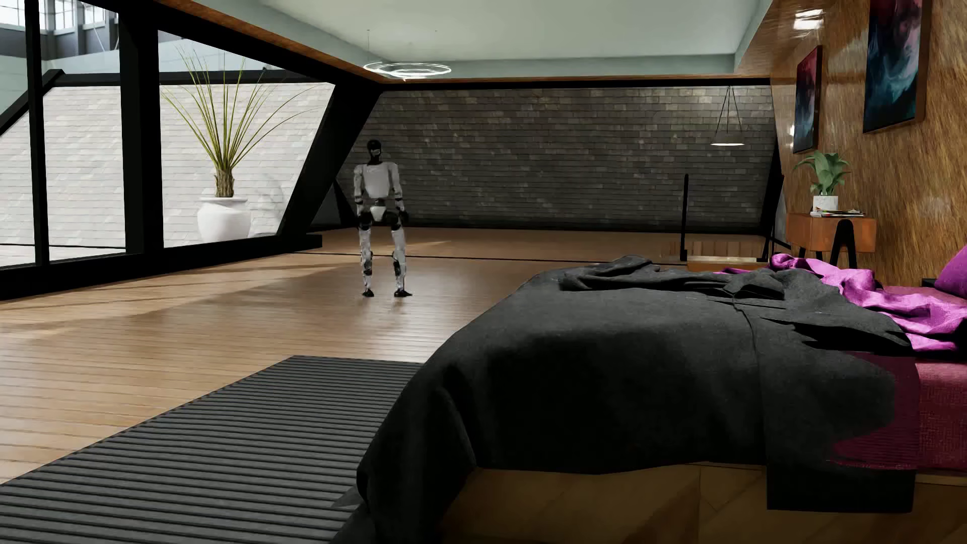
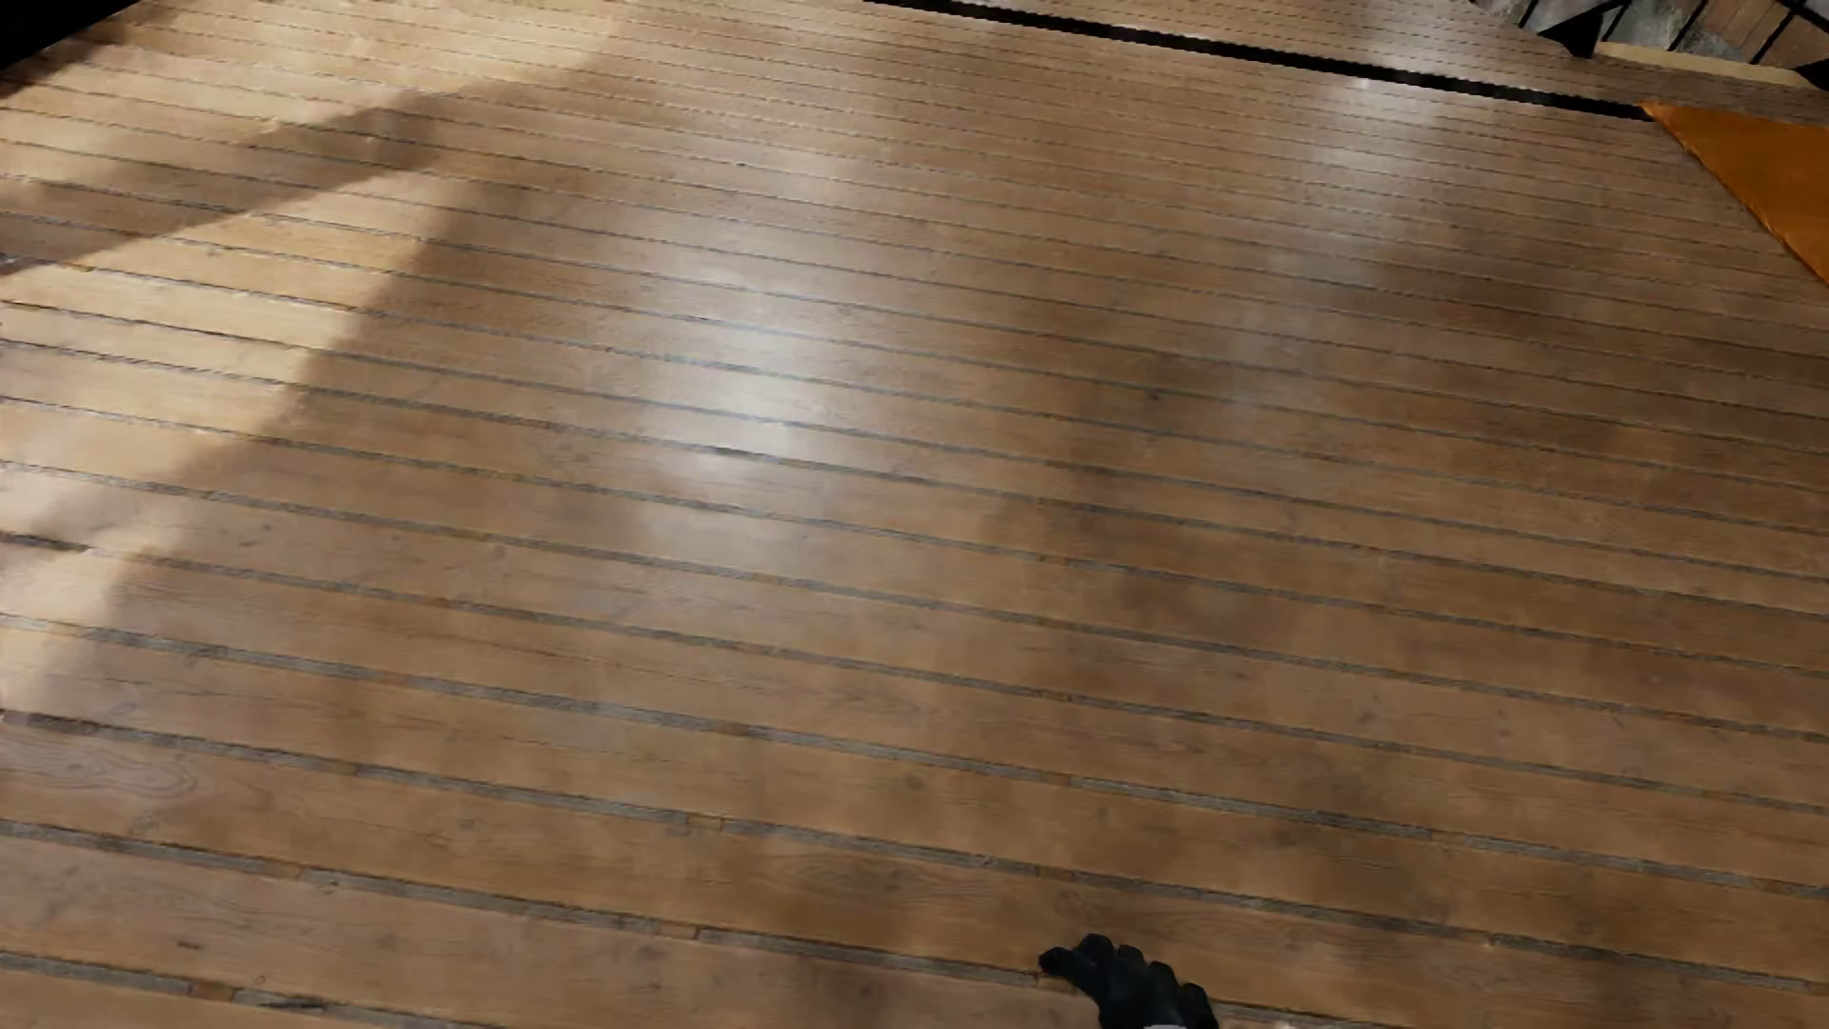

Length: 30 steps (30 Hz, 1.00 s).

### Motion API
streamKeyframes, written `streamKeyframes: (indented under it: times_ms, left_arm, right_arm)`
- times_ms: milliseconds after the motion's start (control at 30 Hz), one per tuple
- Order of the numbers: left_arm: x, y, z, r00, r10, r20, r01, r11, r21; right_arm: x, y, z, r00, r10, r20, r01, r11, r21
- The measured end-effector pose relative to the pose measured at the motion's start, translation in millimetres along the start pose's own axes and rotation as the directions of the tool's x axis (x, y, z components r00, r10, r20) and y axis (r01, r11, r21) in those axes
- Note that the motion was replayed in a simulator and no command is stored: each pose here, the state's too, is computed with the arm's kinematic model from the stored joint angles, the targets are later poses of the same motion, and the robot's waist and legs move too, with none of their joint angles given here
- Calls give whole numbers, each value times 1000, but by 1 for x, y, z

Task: Approach the bed

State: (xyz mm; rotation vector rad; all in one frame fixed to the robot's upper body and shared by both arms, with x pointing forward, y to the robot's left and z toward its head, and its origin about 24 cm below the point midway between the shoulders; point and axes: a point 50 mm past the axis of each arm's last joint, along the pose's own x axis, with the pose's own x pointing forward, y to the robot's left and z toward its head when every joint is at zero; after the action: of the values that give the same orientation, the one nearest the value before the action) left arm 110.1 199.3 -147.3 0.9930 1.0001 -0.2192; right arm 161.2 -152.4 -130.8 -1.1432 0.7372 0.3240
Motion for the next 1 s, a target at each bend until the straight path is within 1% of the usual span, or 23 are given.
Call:
streamKeyframes:
  times_ms: [100, 267, 433, 600, 767, 900, 1000]
  left_arm:
    - [0, -1, -4, 999, -12, -32, 11, 1000, -5]
    - [2, 5, 13, 999, 9, 34, -9, 1000, -6]
    - [4, 11, 27, 996, 19, 91, -21, 1000, 10]
    - [7, 14, 42, 990, 3, 143, -13, 998, 69]
    - [7, 14, 48, 987, 0, 163, -12, 997, 70]
    - [7, 13, 42, 989, -5, 146, -7, 997, 80]
    - [7, 16, 37, 991, 21, 136, -30, 997, 68]
  right_arm:
    - [-3, 8, -6, 999, 22, -26, -21, 1000, 18]
    - [-8, 19, -24, 992, 62, -114, -60, 998, 23]
    - [-10, 23, -33, 987, 71, -143, -64, 997, 51]
    - [-14, 27, -33, 984, 76, -159, -64, 995, 82]
    - [-16, 32, -31, 983, 92, -158, -78, 993, 94]
    - [-15, 31, -25, 987, 86, -133, -73, 993, 97]
    - [-12, 26, -18, 992, 68, -105, -56, 993, 108]
